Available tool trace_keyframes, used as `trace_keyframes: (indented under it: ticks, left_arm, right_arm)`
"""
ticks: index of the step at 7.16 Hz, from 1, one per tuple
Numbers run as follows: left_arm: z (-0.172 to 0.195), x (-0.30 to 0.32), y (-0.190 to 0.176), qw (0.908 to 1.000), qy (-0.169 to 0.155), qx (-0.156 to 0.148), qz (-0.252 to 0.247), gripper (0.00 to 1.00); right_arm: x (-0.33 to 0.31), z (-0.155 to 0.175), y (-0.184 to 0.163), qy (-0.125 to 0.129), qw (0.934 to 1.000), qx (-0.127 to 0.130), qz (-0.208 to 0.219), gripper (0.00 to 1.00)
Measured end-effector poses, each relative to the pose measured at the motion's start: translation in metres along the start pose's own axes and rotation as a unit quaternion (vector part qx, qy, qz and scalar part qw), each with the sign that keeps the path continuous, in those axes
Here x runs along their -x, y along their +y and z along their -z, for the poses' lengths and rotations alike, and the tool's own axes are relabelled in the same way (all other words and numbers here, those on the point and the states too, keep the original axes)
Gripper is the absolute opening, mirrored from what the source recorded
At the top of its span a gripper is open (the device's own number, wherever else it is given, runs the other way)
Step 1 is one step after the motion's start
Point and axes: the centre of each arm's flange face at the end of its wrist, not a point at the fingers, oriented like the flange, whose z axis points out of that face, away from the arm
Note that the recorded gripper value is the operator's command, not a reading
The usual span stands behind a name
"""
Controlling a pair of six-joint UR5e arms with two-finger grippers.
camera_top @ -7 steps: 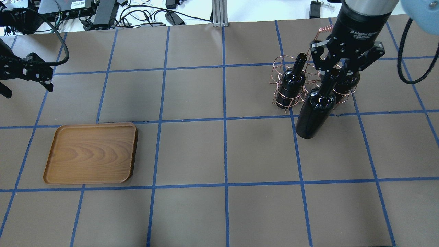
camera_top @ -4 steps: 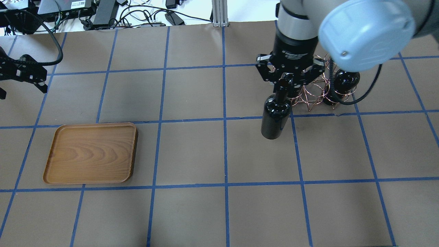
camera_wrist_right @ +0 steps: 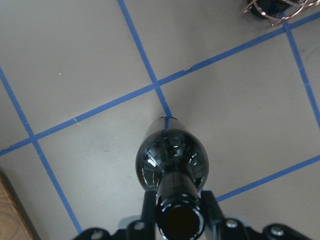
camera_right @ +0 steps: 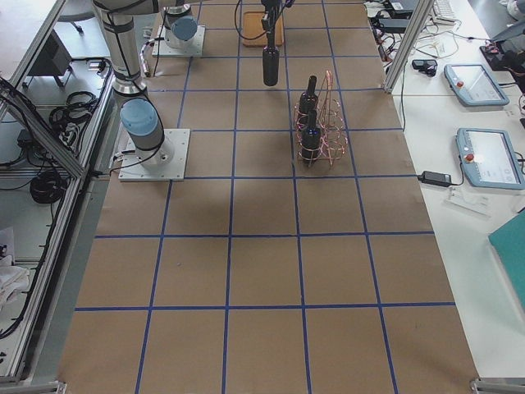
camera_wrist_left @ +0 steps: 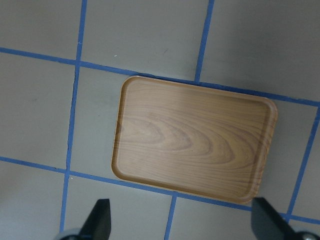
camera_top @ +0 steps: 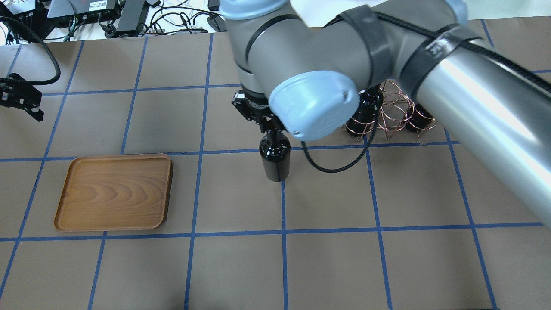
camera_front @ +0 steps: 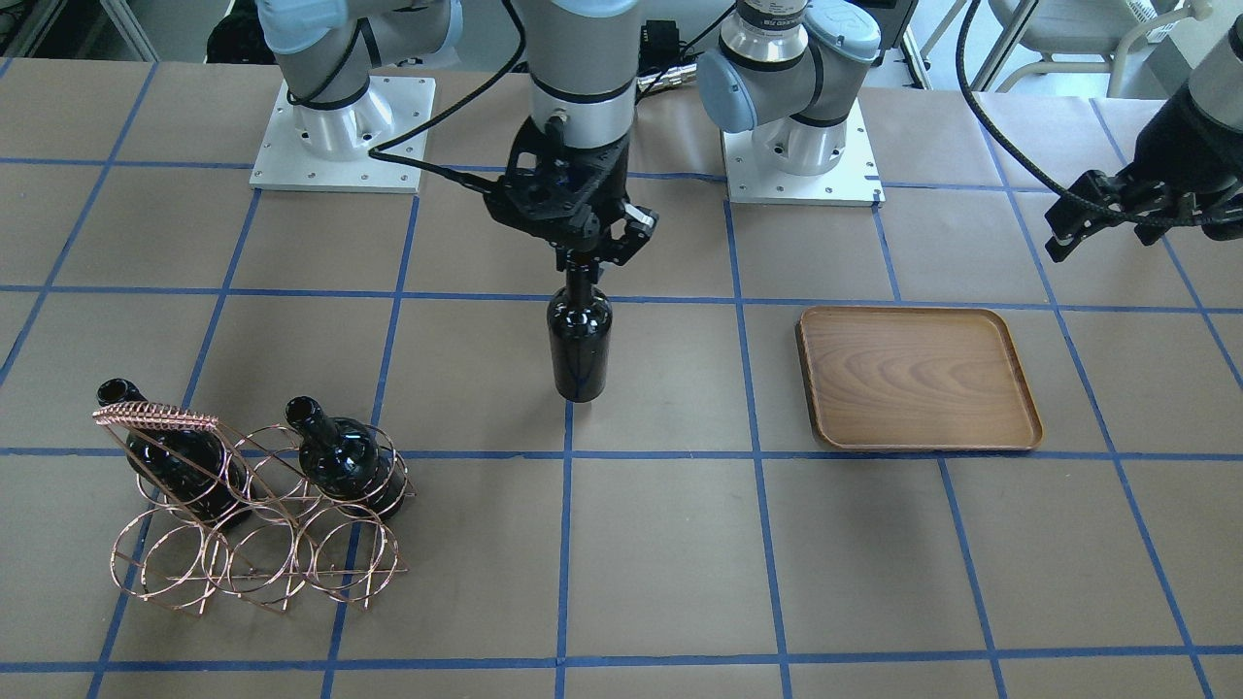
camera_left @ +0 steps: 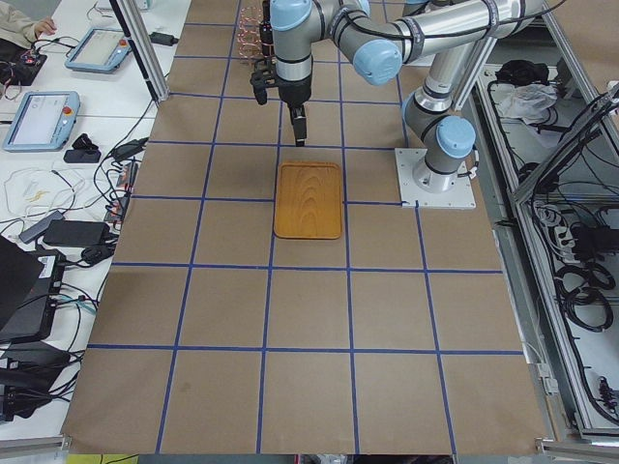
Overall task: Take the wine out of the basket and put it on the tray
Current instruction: 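Carry the bottle toward the wooden tray and lower it onto the table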
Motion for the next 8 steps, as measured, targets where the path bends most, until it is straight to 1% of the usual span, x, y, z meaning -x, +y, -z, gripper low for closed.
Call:
trace_keyframes:
  ticks: [1,2,4,6,7,8]
  left_arm:
    - [0.000,0.001,0.000,1.0000,0.001,0.001,0.000,1.00]
    - [-0.001,0.002,0.000,1.0000,0.002,0.001,0.000,1.00]
    - [-0.002,0.002,-0.001,1.0000,0.002,0.002,0.000,1.00]
    - [-0.002,0.002,0.000,1.0000,0.001,0.003,0.000,1.00]
    - [-0.002,0.003,0.000,1.0000,0.001,0.003,0.000,1.00]
    - [-0.003,0.003,-0.001,1.0000,0.002,0.003,0.000,1.00]
  right_arm:
    - [0.028,-0.005,0.012,-0.005,0.9998,-0.002,-0.020,0.01]
    - [0.052,-0.006,0.018,-0.016,0.9990,-0.001,-0.042,0.01]
    - [0.081,-0.006,0.020,-0.046,0.9959,0.007,-0.077,0.00]
    - [0.099,-0.014,0.026,-0.059,0.9947,0.004,-0.085,0.01]
    - [0.106,-0.016,0.027,-0.062,0.9945,0.003,-0.084,0.28]
    - [0.110,-0.018,0.027,-0.064,0.9945,0.002,-0.083,0.35]
